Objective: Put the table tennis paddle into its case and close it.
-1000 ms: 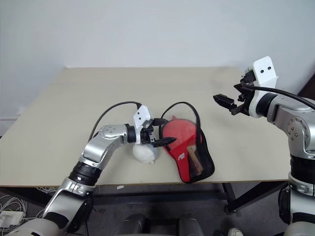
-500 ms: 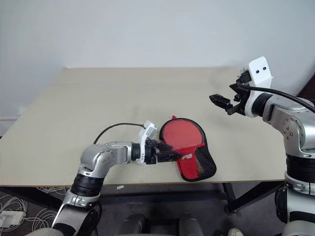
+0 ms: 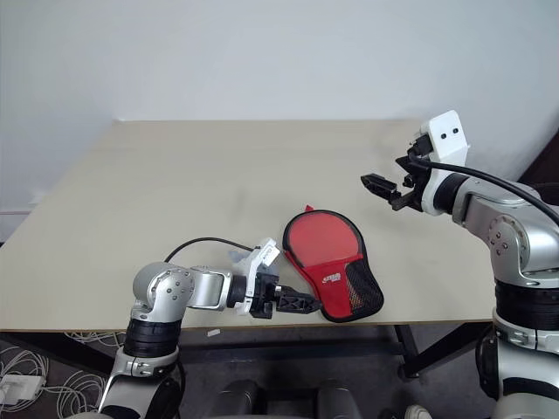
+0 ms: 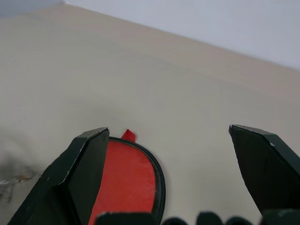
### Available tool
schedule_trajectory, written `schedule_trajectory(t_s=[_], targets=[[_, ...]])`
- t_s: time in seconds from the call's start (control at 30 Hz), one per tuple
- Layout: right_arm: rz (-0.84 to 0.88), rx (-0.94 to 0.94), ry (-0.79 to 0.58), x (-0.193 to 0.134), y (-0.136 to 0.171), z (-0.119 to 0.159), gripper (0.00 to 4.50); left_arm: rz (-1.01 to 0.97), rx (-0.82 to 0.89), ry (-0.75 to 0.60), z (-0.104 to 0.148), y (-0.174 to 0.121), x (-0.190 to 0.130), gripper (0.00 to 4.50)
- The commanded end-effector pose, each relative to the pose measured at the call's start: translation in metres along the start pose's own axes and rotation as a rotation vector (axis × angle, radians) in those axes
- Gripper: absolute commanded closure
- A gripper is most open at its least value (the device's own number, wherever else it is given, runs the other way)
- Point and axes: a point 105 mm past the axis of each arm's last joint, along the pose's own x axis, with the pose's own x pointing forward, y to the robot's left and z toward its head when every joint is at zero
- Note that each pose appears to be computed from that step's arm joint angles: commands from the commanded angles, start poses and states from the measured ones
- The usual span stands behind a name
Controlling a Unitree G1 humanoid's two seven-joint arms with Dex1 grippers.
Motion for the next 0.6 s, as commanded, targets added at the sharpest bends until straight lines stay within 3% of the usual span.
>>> schedule_trajectory(t_s=[0.03, 0.6], targets=[[-0.017, -0.023, -0.056, -0.006, 0.0, 0.014, 0.07, 0.006, 0.008, -0.005, 0.002, -0.003, 0.002, 0.0], [-0.013, -0.007, -0.066, -0.004, 0.006, 0.013, 0.07, 0.069, -0.134, 0.005, 0.007, 0.008, 0.04, 0.0]])
